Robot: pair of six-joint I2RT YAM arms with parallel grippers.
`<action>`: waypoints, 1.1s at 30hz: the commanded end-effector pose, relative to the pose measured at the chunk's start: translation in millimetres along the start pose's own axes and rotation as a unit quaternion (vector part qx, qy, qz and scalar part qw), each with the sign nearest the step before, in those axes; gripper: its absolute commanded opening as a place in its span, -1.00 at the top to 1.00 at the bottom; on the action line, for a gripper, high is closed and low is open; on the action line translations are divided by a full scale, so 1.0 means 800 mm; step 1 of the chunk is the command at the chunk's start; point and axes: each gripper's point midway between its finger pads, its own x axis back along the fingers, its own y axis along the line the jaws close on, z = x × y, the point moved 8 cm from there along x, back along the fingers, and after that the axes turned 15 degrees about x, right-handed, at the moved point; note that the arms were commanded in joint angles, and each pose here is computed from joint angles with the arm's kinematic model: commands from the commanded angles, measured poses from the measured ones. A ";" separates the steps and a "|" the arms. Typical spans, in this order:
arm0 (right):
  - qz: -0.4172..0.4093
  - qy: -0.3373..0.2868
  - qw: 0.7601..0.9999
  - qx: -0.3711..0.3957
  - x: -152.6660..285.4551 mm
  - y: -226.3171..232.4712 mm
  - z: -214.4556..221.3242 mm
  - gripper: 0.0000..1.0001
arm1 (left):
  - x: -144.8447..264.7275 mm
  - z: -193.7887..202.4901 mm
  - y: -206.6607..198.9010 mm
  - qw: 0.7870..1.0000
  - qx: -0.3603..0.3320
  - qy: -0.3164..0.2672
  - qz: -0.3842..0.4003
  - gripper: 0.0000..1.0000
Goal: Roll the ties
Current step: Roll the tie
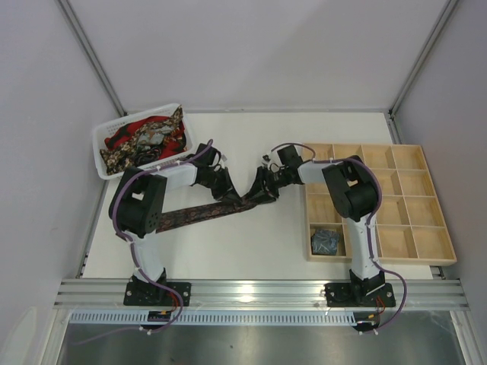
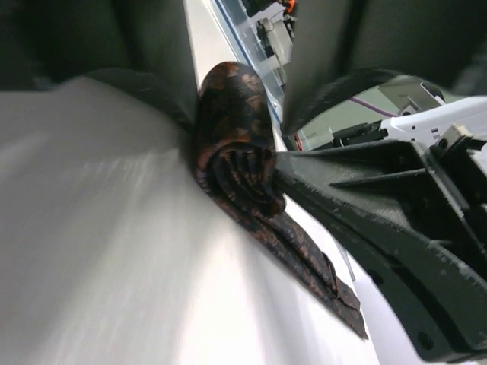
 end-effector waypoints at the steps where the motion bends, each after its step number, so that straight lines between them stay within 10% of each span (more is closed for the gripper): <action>1: 0.001 -0.013 1.000 0.006 -0.010 0.001 -0.013 0.02 | 0.008 -0.004 -0.007 0.999 -0.024 -0.005 0.023 0.87; 15: 0.071 -0.004 0.997 -0.002 0.005 0.025 -0.017 1.00 | 0.022 0.002 -0.013 0.999 -0.037 -0.016 0.030 0.81; 33: 0.309 0.052 0.948 0.049 0.035 0.066 -0.016 1.00 | 0.010 0.019 -0.010 0.999 -0.036 -0.005 0.036 0.76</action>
